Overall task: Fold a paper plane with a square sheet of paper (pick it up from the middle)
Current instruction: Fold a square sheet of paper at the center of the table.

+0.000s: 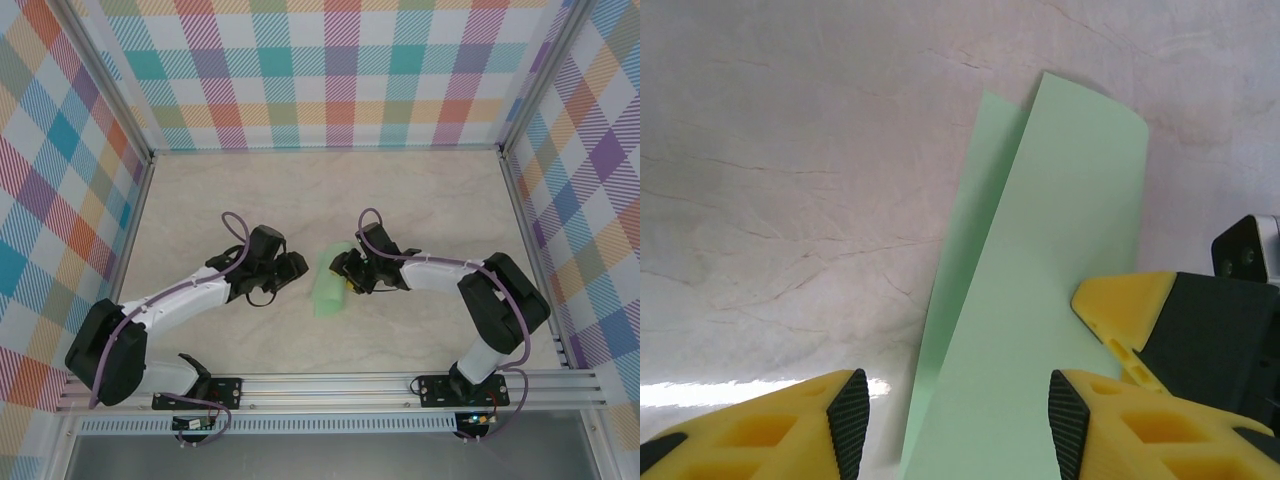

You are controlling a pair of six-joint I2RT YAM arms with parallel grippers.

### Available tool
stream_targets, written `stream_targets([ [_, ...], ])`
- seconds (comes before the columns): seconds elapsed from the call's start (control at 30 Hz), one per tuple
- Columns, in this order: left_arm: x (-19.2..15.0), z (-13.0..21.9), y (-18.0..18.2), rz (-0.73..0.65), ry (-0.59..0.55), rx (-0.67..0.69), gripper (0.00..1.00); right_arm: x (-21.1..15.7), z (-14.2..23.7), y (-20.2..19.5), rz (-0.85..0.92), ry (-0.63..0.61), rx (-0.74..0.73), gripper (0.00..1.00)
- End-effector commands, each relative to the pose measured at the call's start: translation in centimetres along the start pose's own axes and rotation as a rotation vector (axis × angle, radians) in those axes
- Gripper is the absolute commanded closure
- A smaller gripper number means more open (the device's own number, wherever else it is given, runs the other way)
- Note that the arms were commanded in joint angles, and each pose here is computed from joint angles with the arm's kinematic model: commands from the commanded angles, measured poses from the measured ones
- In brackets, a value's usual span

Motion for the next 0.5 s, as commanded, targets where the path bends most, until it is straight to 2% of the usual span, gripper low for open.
stream_targets([
  [0.0,-0.3,-1.1,-0.6,-0.006,0.046,-0.05,0.47,-1.1,0.7,-0.8,0.048,0.038,-0.043,0.48],
  [0.3,-1.8,-3.1,-0.9,-0.026,0.124,-0.046,0.47,-1.9,1.7,-1.1,0.198,0.11,-0.124,0.37],
  [0.47,-2.4,-3.7,-0.8,-0.038,0.137,-0.02,0.46,-1.7,2.3,-1.9,0.238,0.139,-0.153,0.35],
])
Point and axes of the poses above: each hand's point on the last joint's axis, 136 mm out from that joint toward the fingers, its own z axis back along the fingers, its own y axis along the line the jaws close on, x = y × z, the point moved 2 cm from there along z, back along the fingers, and after that the axes turned 3 degrees about -z, right-handed, at the moved point
